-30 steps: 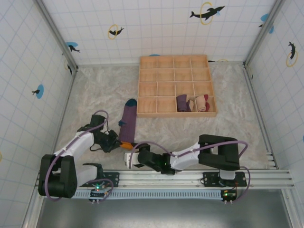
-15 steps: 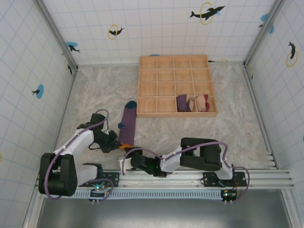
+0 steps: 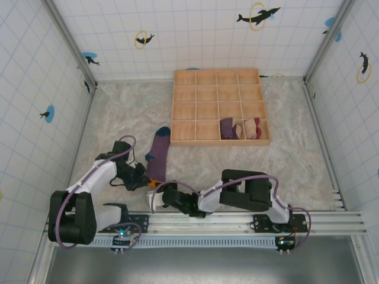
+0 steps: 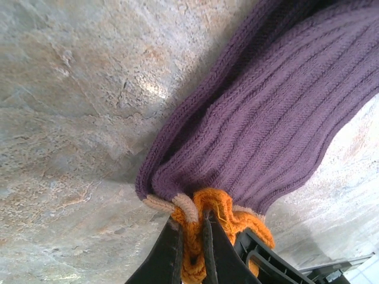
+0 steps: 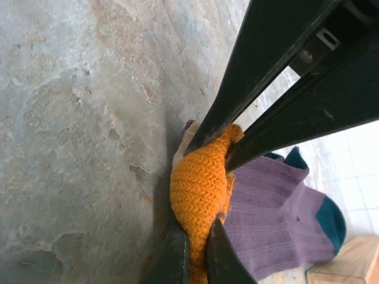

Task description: Roll the socks

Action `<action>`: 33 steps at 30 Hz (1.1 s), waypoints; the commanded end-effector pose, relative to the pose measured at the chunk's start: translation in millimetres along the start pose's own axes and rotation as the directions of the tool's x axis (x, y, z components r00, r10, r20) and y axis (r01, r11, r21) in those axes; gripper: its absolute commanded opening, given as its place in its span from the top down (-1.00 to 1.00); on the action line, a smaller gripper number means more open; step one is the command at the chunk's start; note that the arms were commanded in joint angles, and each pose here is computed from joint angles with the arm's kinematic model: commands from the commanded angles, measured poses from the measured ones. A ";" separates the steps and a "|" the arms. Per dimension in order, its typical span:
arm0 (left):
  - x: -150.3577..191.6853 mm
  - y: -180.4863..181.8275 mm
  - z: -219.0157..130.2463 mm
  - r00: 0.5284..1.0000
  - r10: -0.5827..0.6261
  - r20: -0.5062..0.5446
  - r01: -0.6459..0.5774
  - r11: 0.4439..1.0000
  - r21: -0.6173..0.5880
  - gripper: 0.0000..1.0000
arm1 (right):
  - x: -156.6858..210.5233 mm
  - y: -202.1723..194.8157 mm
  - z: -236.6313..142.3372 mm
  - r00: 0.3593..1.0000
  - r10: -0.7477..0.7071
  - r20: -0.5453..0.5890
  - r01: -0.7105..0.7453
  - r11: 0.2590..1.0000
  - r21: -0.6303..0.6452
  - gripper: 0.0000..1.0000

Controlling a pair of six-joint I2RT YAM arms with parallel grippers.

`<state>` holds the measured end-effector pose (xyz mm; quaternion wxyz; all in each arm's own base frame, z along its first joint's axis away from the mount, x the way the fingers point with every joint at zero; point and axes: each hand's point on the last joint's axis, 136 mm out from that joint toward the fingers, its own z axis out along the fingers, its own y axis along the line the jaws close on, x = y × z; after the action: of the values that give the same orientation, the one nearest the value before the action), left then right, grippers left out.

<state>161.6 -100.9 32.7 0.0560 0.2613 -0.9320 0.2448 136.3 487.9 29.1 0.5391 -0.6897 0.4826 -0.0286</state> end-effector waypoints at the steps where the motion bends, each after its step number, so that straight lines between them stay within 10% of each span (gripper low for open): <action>1: 4.6 0.8 -3.4 1.000 0.010 -0.023 -0.010 1.000 -0.018 1.00 | 10.6 13.6 1.6 0.999 0.043 -0.025 -0.046 0.994 -0.095 1.00; 14: -21.5 -8.9 -29.2 0.991 -0.029 0.130 0.028 1.000 0.007 -0.03 | 25.4 40.3 2.0 0.939 0.271 -0.213 -0.339 0.835 -0.434 1.00; 19: -34.0 -0.6 -40.8 0.974 -0.071 0.215 0.071 0.997 0.004 -0.08 | 21.5 34.7 3.7 0.855 0.426 -0.297 -0.519 0.699 -0.493 1.00; 25: -50.7 15.6 -57.7 0.948 -0.091 0.305 0.111 0.993 -0.050 -0.05 | 19.3 23.0 12.6 0.653 0.573 -0.496 -0.746 0.374 -0.551 1.00; 33: -41.9 -2.4 -32.7 0.954 -0.154 0.256 0.112 0.979 0.172 0.02 | 26.6 14.2 33.3 0.282 0.576 -0.767 -0.889 -0.143 -0.434 1.00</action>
<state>201.8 -54.6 58.8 -0.0823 0.3413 -0.9081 0.2282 181.8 516.1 25.3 0.1017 -0.5051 0.7570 0.4019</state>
